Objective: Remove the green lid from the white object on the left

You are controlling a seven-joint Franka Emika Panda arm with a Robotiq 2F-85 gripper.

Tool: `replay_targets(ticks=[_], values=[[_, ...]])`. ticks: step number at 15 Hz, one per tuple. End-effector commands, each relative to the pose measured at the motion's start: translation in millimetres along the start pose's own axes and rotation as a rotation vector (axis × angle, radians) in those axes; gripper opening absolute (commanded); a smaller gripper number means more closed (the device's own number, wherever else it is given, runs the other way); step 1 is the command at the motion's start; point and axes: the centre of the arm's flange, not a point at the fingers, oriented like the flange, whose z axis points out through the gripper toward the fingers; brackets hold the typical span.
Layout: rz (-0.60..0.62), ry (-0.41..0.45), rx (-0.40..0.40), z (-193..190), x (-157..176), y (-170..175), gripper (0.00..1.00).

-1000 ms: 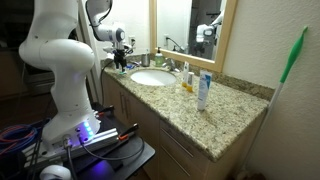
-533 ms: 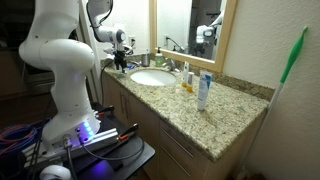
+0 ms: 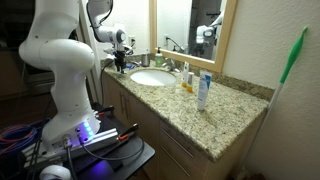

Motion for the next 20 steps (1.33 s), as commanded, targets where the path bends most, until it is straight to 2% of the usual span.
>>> replay_targets(ticks=[1, 6, 8, 17, 18, 19, 20], values=[[0.002, 0.01, -0.008, -0.3, 1.8, -2.6, 0.38], [0.003, 0.015, -0.011, 0.1, -0.9, -1.7, 0.03], [0.002, 0.018, -0.011, -0.4, -0.7, -1.1, 0.0], [-0.055, 0.029, 0.06, -19.5, -5.7, -14.6, 0.0], [-0.05, 0.032, 0.061, -21.2, -6.4, -16.4, 0.26], [-0.042, 0.032, 0.045, -21.1, -6.8, -16.5, 0.27], [-0.037, 0.032, 0.02, -19.0, -7.6, -13.9, 0.33]])
